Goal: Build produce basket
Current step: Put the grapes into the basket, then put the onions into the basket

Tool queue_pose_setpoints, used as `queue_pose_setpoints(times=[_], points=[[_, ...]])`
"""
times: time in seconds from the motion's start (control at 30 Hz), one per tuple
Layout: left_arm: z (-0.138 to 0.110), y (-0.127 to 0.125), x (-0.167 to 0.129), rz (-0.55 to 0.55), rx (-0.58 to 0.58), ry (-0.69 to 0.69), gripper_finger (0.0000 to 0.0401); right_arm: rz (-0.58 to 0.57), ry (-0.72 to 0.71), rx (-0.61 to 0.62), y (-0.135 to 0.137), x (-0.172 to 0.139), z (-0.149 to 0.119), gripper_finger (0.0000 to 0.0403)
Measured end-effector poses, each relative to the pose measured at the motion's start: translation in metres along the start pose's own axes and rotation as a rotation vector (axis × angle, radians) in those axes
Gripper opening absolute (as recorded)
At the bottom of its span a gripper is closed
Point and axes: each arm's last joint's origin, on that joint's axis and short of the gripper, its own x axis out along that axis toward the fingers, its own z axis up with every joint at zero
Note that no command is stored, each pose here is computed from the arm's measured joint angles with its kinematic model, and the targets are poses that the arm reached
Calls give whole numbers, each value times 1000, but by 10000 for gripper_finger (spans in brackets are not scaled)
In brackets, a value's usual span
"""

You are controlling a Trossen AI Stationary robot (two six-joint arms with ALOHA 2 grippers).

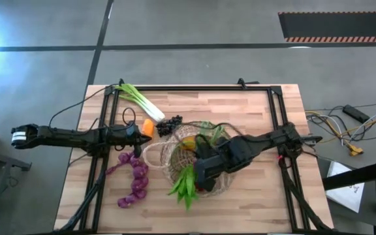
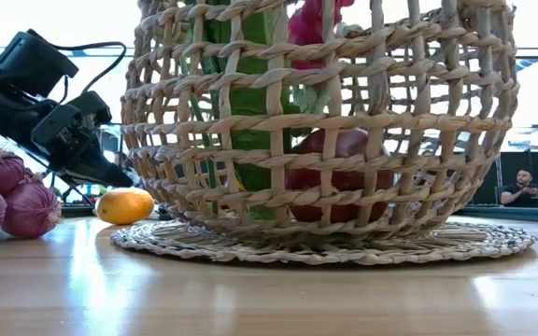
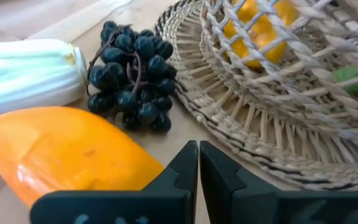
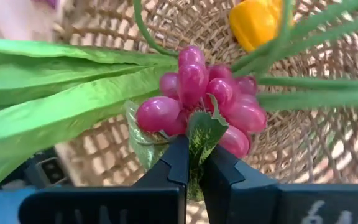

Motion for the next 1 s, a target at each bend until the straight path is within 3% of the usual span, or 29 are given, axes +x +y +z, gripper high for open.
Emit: queue_pose_setpoints(times=[0.27,0.5,0.77,1.0], points=[[3,-1,3,-8,-2,-27,0,-50,39,-84,12,42,9,18],[2,-1,5,-4,-1,-14,0,-67,45,-102,11,56,16,91],[3,-1,6,-8,-1,-27,0,12,-20,-92,7,29,17,186],[3,-1,7,-8,-1,-26,0,110,-98,-74,1,-13,9,214]])
